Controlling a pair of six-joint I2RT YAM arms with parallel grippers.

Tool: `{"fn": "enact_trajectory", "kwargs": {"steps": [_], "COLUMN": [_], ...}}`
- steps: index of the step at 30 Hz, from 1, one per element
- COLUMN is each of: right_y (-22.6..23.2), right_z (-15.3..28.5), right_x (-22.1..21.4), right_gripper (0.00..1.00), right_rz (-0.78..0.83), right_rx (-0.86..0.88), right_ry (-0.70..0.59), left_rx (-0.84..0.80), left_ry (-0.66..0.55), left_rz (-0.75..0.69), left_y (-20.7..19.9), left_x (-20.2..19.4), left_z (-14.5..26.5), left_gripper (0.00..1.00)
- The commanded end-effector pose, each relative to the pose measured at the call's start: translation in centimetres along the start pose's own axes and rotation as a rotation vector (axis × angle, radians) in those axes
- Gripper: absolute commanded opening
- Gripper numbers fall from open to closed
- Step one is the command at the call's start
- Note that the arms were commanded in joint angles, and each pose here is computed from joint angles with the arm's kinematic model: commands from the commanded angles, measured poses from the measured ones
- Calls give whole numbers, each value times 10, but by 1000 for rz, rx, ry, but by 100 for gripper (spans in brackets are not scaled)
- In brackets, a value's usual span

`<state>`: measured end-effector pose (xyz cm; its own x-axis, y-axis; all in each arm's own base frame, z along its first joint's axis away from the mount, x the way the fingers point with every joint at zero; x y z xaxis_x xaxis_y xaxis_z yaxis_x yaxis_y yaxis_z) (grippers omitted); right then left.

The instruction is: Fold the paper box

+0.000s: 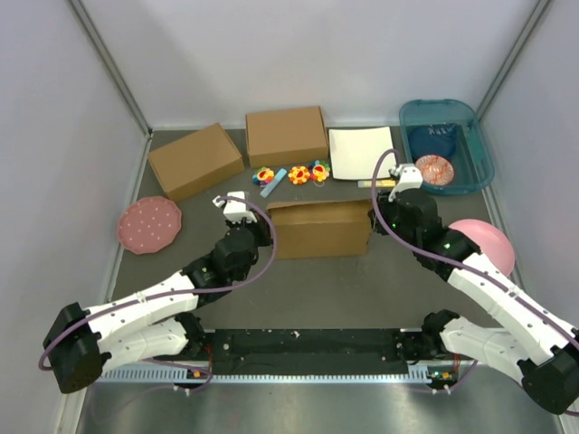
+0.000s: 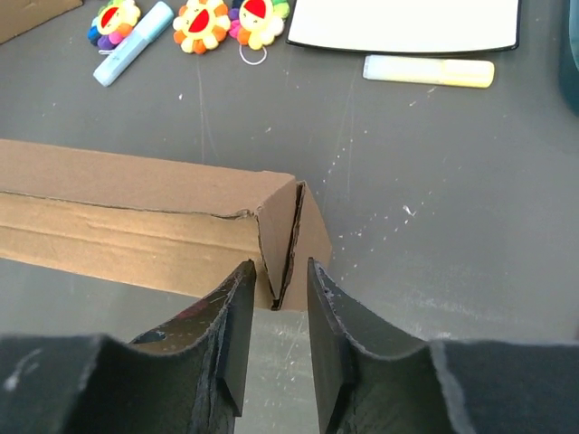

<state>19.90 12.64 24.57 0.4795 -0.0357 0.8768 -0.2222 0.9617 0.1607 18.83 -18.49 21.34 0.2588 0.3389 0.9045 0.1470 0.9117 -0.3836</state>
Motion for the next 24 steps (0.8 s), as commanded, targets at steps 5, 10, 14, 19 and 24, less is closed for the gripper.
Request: {"fn": "enact_trajectory", "kwargs": {"steps": [5, 10, 14, 19, 24], "right_y": [6, 7, 5, 2, -3], "right_z": [13, 6, 1, 0, 3], "right_x": [39, 40, 33, 21, -3], "right_gripper": [32, 27, 8, 0, 0], "right_rz": [4, 19, 28, 28, 3], "right_rx": [0, -17, -26, -22, -10], "right_ry": [-99, -98, -82, -61, -32], "left_rx": [57, 56, 55, 57, 59], "left_ry": [252, 253, 251, 241, 238], "left_rz": [-179, -178, -184, -188, -188], "left_y": [27, 27, 27, 27, 29], "left_x": [-54, -54, -53, -51, -54], "left_z": [8, 9, 9, 9, 8], "left_gripper": [0, 0, 0, 0, 0]}}
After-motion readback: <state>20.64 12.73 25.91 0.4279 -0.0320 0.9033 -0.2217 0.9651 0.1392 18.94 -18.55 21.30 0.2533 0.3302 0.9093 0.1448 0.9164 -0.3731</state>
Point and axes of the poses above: each gripper's point midway between its finger pads, its own z axis back along the fingers, its own y axis along the line the jaws close on, x = y × z, the point moved 9 cm from there along z, back along the fingers, and after that the axes turned 2 degrees about z, right-handed, at the moved point
